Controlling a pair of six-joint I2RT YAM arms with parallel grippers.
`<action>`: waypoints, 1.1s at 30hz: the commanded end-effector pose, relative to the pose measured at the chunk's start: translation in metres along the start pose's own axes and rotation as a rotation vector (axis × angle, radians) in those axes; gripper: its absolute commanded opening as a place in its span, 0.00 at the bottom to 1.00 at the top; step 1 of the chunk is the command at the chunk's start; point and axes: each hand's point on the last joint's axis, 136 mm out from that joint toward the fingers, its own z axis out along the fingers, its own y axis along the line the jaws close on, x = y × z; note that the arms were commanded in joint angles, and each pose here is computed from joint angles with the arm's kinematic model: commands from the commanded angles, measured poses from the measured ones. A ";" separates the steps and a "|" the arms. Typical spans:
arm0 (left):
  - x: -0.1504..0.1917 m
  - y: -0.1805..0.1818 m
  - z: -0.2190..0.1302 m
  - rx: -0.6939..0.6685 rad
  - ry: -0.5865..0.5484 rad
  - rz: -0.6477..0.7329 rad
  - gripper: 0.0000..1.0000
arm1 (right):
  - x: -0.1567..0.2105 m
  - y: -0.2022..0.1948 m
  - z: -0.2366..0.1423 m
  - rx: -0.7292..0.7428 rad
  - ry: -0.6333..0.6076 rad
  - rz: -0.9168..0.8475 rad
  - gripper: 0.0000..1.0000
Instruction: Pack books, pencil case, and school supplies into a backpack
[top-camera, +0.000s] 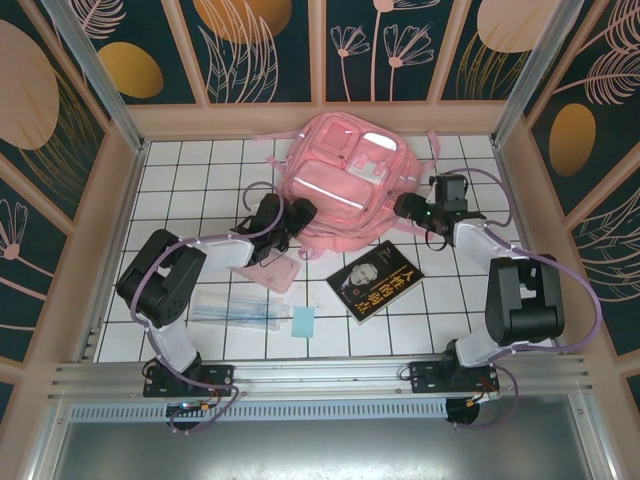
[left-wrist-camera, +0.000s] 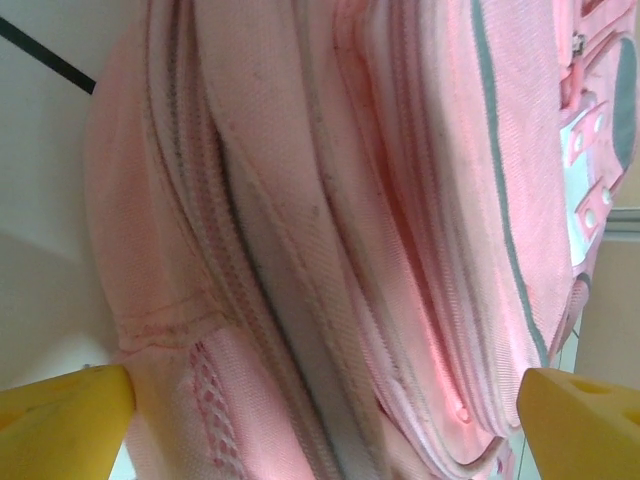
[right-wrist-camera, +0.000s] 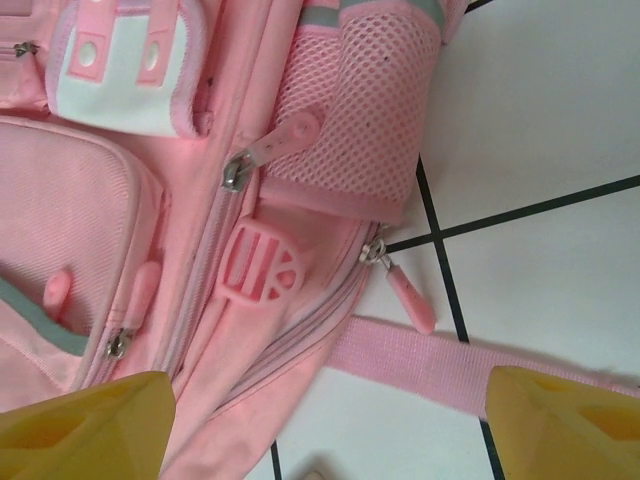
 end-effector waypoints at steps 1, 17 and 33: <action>0.011 0.031 0.017 -0.099 0.019 -0.036 0.85 | 0.000 -0.004 -0.006 0.029 -0.017 -0.030 0.82; -0.055 -0.082 -0.030 0.092 -0.166 0.088 0.00 | -0.004 0.028 -0.040 -0.163 -0.242 -0.384 0.69; -0.104 -0.097 -0.071 0.138 -0.261 0.088 0.00 | 0.012 0.038 0.010 -0.378 -0.025 -0.456 0.46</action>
